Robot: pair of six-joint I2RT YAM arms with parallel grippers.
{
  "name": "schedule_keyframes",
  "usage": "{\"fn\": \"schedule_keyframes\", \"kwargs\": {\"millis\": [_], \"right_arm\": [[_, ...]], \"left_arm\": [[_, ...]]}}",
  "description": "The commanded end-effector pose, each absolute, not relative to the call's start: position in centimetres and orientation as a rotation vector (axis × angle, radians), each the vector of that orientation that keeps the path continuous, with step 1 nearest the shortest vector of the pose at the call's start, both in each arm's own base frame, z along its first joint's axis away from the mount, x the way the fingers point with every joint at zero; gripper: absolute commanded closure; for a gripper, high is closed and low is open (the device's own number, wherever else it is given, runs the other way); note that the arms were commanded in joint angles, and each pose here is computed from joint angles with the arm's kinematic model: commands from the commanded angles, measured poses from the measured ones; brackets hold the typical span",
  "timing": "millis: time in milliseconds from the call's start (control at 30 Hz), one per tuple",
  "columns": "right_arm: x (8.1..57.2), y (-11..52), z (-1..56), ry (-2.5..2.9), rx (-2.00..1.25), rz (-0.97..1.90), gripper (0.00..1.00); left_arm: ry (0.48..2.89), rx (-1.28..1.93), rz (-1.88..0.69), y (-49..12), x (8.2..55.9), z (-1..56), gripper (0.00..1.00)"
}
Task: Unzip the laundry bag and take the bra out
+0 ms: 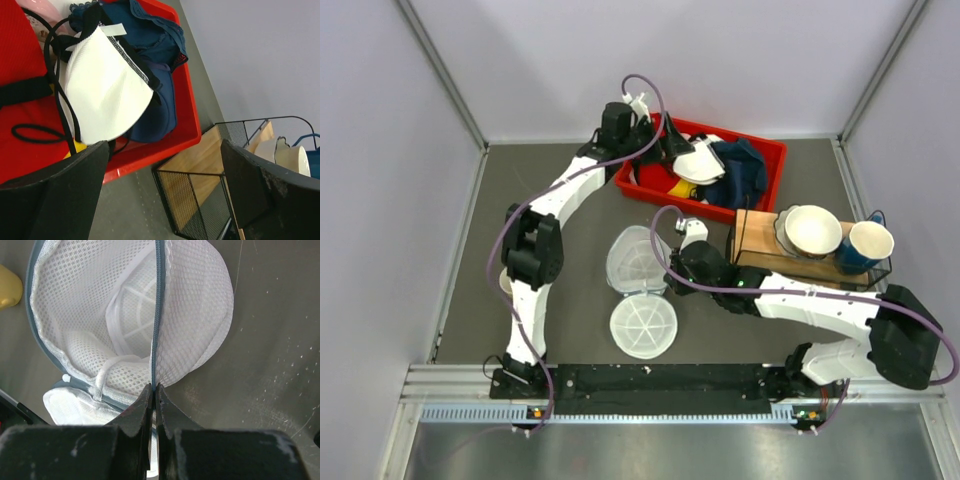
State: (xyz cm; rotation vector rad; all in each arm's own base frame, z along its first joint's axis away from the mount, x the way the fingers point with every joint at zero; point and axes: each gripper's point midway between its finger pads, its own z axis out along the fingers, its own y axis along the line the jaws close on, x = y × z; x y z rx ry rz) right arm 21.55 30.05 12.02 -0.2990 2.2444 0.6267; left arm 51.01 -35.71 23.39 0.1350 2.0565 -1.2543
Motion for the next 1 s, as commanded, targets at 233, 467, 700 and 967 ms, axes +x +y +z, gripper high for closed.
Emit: {"fn": "schedule_keyframes", "kwargs": {"millis": [233,467,700,967], "right_arm": [[22.3,30.8,15.1,2.175,-0.397,0.588,0.81],[24.1,31.5,20.3,2.084,-0.469,0.511,0.01],[26.3,30.5,25.6,2.013,-0.473,0.359,0.01],[26.7,30.7,26.3,2.046,-0.471,0.325,0.01]], "left_arm": [[2.008,0.137,-0.990,-28.1,43.9,31.9,0.01],[2.072,0.040,-0.857,-21.4,38.5,29.8,0.01],[2.119,-0.023,-0.687,-16.6,32.4,28.1,0.01],[2.107,-0.095,-0.478,-11.9,28.8,26.7,0.01]]}}
